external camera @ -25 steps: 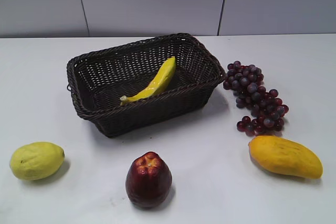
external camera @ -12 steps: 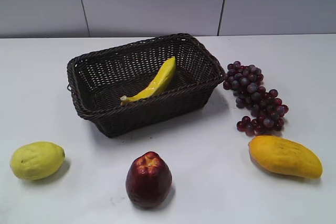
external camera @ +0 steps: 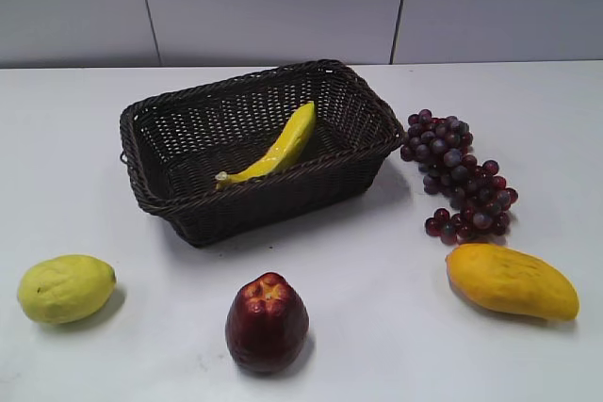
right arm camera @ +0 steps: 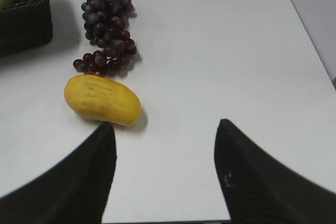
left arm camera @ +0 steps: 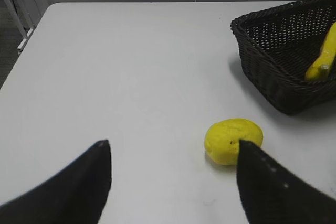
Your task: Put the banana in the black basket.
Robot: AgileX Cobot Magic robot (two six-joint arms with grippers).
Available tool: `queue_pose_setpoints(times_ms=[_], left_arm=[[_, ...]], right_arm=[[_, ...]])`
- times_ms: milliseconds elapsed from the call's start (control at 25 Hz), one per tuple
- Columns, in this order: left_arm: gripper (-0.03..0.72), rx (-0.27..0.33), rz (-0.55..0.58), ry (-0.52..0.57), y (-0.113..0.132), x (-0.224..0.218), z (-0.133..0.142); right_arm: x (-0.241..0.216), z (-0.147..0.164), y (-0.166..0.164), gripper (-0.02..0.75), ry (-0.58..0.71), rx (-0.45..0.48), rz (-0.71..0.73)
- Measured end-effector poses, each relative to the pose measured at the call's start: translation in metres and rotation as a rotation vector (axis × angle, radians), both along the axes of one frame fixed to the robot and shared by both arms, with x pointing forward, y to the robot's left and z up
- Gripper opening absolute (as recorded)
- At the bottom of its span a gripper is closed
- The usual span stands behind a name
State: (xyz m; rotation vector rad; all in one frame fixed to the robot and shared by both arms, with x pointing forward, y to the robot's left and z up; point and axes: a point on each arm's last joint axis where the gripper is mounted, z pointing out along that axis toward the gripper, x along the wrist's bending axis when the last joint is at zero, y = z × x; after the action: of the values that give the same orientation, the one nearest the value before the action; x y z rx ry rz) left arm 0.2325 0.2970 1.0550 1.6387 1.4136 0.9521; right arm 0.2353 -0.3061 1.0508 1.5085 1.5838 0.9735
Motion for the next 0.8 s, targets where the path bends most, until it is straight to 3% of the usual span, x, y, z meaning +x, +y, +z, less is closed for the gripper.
queue_pose_setpoints(times_ms=[320,800], left_arm=[[0.539,0.0,0.0,0.0,0.0,0.0,0.0],[0.465,0.0,0.0,0.0,0.0,0.0,0.0]], right_arm=[[0.0,0.0,0.0,0.482,0.0,0.0,0.0],[0.0,0.0,0.0,0.482,0.0,0.0,0.0]])
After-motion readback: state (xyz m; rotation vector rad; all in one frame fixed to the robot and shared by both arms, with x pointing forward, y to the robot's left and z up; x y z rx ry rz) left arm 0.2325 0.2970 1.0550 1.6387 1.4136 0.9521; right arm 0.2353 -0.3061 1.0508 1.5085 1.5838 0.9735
